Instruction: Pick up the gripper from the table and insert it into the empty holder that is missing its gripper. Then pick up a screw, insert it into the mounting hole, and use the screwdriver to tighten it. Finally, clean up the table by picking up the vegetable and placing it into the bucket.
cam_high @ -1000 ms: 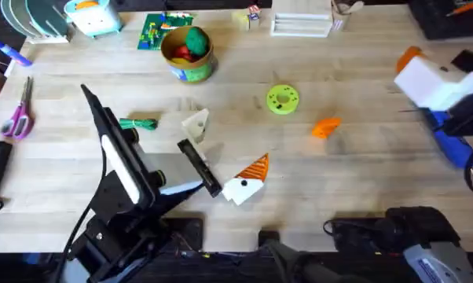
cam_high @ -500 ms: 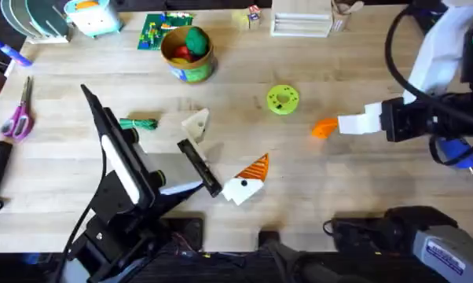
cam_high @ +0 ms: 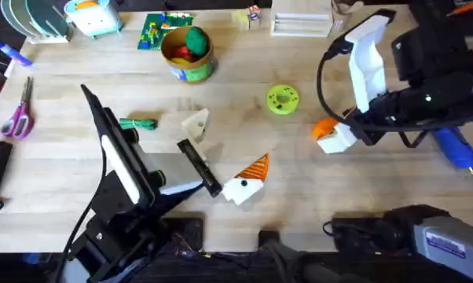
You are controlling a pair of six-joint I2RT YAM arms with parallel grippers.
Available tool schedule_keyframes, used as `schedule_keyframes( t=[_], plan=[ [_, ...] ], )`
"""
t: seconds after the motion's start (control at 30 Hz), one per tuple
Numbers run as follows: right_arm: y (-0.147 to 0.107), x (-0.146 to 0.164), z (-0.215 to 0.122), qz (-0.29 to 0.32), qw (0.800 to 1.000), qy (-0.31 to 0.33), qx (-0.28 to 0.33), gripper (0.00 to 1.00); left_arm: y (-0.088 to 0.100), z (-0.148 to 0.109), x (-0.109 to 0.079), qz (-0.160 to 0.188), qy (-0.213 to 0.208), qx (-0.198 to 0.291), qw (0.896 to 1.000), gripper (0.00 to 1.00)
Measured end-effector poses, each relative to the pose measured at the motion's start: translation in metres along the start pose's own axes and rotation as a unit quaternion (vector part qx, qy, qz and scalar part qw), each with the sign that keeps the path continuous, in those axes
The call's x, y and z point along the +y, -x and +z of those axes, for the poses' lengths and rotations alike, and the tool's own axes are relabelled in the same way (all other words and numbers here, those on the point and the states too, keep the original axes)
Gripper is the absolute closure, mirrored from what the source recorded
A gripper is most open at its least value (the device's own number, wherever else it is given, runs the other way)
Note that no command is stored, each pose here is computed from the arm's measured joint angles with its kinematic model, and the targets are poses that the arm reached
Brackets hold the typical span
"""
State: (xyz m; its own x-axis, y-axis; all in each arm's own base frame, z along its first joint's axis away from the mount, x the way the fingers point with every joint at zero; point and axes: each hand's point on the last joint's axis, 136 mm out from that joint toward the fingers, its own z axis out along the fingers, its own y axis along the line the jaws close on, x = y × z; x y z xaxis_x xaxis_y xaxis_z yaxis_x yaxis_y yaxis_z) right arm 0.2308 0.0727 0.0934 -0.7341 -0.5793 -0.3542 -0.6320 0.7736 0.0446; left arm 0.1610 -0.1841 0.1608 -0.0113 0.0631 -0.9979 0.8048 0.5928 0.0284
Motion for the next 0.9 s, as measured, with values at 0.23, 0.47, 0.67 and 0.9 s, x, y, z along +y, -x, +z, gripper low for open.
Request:
schedule_keyframes(
  t=[0.23,0.47,0.67,0.9],
  plan=[
    [0.002,-0.003,0.011,-0.041,0.999,0.005,0.009,0.307,0.000,0.000,0.000,0.000,0.000,0.000,1.000,0.008],
    [0.008,-0.006,0.011,-0.055,0.999,-0.002,-0.004,0.598,0.000,0.000,0.000,0.000,0.000,0.000,1.000,0.008],
    [0.010,-0.007,0.010,-0.058,0.998,-0.003,-0.005,0.990,0.000,0.000,0.000,0.000,0.000,0.000,1.000,0.008],
    [0.024,0.000,-0.030,-0.017,0.998,-0.013,-0.053,0.991,0.000,0.000,0.000,0.000,0.000,0.000,1.000,0.009]
  ],
)
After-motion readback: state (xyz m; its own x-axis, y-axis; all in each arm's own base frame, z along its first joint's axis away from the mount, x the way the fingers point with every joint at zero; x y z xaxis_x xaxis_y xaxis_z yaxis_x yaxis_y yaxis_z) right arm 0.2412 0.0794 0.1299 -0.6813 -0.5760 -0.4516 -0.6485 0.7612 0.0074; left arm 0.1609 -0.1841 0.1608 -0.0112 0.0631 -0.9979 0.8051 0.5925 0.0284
